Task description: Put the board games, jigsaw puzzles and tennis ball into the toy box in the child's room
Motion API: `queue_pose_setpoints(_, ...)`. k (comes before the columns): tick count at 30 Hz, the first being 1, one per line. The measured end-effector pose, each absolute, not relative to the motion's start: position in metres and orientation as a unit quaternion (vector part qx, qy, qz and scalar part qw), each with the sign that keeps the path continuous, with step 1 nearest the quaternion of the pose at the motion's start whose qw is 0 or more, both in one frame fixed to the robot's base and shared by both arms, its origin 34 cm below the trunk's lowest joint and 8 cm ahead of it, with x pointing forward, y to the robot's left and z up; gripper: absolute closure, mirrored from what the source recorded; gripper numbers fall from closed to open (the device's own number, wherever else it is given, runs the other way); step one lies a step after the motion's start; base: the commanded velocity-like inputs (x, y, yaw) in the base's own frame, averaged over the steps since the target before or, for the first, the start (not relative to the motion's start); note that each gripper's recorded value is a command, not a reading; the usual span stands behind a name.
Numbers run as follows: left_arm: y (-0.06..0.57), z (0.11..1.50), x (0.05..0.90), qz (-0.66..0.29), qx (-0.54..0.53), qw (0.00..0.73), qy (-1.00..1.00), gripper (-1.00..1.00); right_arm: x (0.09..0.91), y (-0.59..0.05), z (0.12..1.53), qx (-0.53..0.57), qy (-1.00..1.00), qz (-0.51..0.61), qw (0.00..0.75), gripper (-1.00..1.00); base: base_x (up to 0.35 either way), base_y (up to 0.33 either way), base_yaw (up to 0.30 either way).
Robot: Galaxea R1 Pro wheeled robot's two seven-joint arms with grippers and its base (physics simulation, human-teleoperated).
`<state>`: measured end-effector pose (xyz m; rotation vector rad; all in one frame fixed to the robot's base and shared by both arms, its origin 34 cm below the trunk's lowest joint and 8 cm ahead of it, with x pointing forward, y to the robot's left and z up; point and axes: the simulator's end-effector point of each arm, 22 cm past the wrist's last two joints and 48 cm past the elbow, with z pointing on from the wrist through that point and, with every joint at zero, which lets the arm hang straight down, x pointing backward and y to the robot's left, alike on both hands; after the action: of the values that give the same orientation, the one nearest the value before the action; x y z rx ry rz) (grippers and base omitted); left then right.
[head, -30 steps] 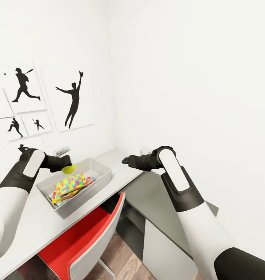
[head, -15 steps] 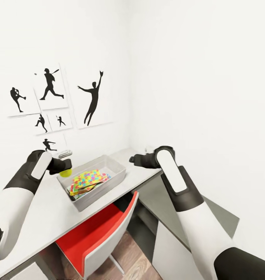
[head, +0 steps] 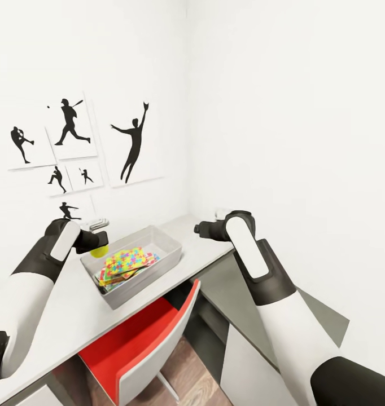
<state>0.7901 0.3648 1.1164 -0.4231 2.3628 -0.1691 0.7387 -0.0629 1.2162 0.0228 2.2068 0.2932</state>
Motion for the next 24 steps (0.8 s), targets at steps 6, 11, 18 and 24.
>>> queue_pose_setpoints(6,0.3663,1.1161,0.7896,-0.064,-0.165,0.360,0.916,1.00,0.7393,-0.0633,1.2173,0.013,0.888,0.119,0.444,-1.00,0.100,0.121,-0.005)
queue_pose_setpoints(11,0.3679,1.1173,0.7897,-0.063,-0.166,0.362,0.915,1.00,0.7406,-0.0632,1.2202,0.020,0.885,0.123,0.449,-1.00,0.079,0.042,-0.041)
queue_pose_setpoints(18,0.3703,1.1165,0.7908,-0.063,-0.171,0.366,0.913,1.00,0.7407,-0.0627,1.2211,0.021,0.884,0.124,0.450,-1.00,0.208,0.079,-0.005)
queue_pose_setpoints(24,0.3726,1.1168,0.7926,-0.063,-0.175,0.370,0.910,1.00,0.7409,-0.0626,1.2211,0.021,0.884,0.124,0.451,-1.00,0.067,0.007,0.108)
